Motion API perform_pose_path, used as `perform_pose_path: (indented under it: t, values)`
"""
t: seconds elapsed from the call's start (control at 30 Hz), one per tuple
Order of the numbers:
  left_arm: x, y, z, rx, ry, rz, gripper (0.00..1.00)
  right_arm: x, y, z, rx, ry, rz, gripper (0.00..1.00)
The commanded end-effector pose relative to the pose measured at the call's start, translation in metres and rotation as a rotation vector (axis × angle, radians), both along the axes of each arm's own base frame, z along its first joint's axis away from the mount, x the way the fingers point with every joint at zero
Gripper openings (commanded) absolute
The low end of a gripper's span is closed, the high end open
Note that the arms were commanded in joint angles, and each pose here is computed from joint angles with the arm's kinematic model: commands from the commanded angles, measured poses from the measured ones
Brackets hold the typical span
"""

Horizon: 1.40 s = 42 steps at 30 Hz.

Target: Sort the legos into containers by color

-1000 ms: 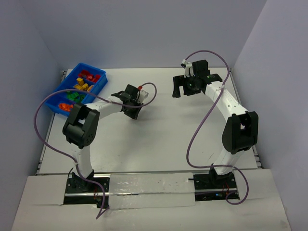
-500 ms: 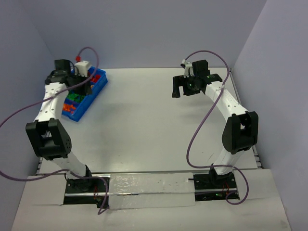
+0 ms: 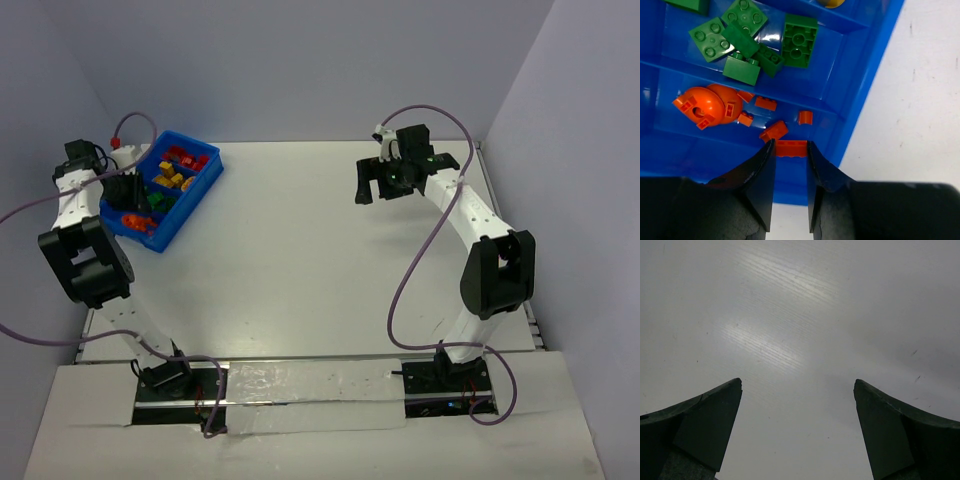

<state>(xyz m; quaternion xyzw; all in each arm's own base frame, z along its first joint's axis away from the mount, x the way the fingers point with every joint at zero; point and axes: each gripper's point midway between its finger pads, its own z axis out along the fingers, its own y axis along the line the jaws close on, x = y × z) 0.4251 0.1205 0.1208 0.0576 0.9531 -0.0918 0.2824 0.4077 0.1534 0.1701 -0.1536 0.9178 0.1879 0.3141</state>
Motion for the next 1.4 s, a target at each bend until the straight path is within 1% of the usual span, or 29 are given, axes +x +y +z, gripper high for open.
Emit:
perform_pose_path:
  t: [0.0,0.2,0.3,0.33,0.4,0.47,0.67,0.7,0.73,0.83,1.0,1.07,1.2,1.23,1.3,1.33,1.37]
  values:
    - [0.017,0.020,0.003,0.035,-0.042,0.011,0.00,0.008,0.003,0.013,-0.007,-0.037,0.004,1.00]
    - [0.012,0.047,-0.018,0.104,-0.001,0.055,0.01,0.008,0.001,0.010,-0.015,-0.034,0.003,1.00]
    - [0.012,0.059,-0.020,0.127,-0.007,0.080,0.05,0.009,0.002,0.009,-0.012,-0.029,0.003,1.00]
    - [0.012,0.062,-0.020,0.136,-0.011,0.087,0.11,0.009,0.002,0.009,-0.011,-0.028,0.004,1.00]
    - [0.013,0.063,-0.020,0.147,-0.018,0.085,0.17,0.010,0.003,0.010,-0.011,-0.030,0.004,1.00]
    - [0.015,0.064,-0.017,0.155,-0.032,0.084,0.28,0.010,0.003,0.010,-0.011,-0.030,0.005,1.00]
    - [0.025,0.069,-0.006,0.176,-0.074,0.079,0.55,0.010,0.003,0.010,-0.010,-0.027,0.002,1.00]
    - [0.026,0.070,-0.005,0.177,-0.077,0.079,0.55,0.010,0.003,0.010,-0.009,-0.027,0.002,1.00]
    - [0.028,0.069,-0.003,0.173,-0.082,0.077,0.59,0.010,0.003,0.010,-0.009,-0.027,0.003,1.00]
    - [0.030,0.069,0.006,0.176,-0.100,0.070,0.62,0.010,0.002,0.012,-0.011,-0.033,0.001,1.00]
    - [0.034,0.061,0.036,0.152,-0.161,0.052,0.63,0.010,0.003,0.017,-0.008,-0.044,0.002,1.00]
    - [0.032,0.049,0.051,0.120,-0.186,0.032,0.62,0.010,0.003,0.020,-0.006,-0.050,0.002,1.00]
    - [0.022,-0.009,0.082,0.058,-0.258,-0.031,0.62,0.008,0.004,0.030,0.015,-0.086,0.006,1.00]
    - [0.022,-0.038,0.086,0.041,-0.272,-0.078,0.62,0.007,0.005,0.033,0.024,-0.092,0.009,1.00]
    - [0.011,-0.079,0.093,0.000,-0.308,-0.099,0.62,0.002,0.006,0.029,0.034,-0.092,0.014,1.00]
    - [0.006,-0.111,0.093,-0.039,-0.321,-0.126,0.64,0.000,0.007,0.031,0.044,-0.107,0.018,1.00]
    - [0.005,-0.130,0.093,-0.054,-0.322,-0.166,0.68,0.000,0.008,0.036,0.052,-0.126,0.021,1.00]
